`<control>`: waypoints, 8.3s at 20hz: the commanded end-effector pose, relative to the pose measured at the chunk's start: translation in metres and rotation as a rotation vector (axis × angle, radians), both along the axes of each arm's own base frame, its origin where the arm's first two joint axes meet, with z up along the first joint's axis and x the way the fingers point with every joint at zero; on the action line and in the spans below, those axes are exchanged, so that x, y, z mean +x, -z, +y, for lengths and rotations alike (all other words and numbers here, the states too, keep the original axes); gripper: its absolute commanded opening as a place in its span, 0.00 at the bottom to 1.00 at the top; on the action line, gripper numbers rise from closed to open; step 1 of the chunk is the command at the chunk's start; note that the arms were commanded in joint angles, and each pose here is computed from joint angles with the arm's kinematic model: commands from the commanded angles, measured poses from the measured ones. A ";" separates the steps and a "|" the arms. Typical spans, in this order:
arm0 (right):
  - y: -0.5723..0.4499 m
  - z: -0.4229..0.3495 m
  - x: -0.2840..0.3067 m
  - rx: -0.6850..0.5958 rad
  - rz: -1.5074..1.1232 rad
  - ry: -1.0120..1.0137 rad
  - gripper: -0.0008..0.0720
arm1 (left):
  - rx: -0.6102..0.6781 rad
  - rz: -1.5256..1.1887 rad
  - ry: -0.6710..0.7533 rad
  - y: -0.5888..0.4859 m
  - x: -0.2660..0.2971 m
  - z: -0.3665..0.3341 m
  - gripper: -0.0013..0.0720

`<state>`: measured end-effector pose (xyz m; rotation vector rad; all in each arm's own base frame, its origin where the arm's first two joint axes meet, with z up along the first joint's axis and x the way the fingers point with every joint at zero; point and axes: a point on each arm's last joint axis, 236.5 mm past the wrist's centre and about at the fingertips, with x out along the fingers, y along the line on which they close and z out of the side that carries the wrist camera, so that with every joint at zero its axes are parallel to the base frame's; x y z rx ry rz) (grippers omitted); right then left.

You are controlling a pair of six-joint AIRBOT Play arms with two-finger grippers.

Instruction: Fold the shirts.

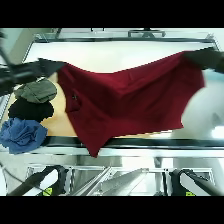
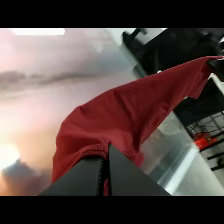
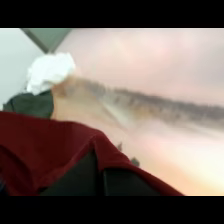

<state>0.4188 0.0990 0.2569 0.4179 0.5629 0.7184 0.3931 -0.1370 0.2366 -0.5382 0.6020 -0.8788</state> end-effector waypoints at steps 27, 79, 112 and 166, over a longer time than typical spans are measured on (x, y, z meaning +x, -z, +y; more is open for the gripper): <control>0.308 -0.190 -0.050 -0.175 0.784 0.240 0.53 | 0.188 1.035 0.054 0.317 -0.105 0.061 0.96; -0.239 -0.051 -0.160 -0.220 -0.745 0.398 0.03 | 0.194 -0.756 -0.213 -0.263 -0.146 0.048 0.05; 0.330 -0.159 0.070 -0.184 0.546 0.314 0.03 | 0.763 0.548 -0.073 0.298 0.125 0.059 0.04; 0.336 -0.089 -0.151 -0.021 1.069 0.084 0.03 | 0.215 0.806 0.140 0.247 -0.075 0.007 0.04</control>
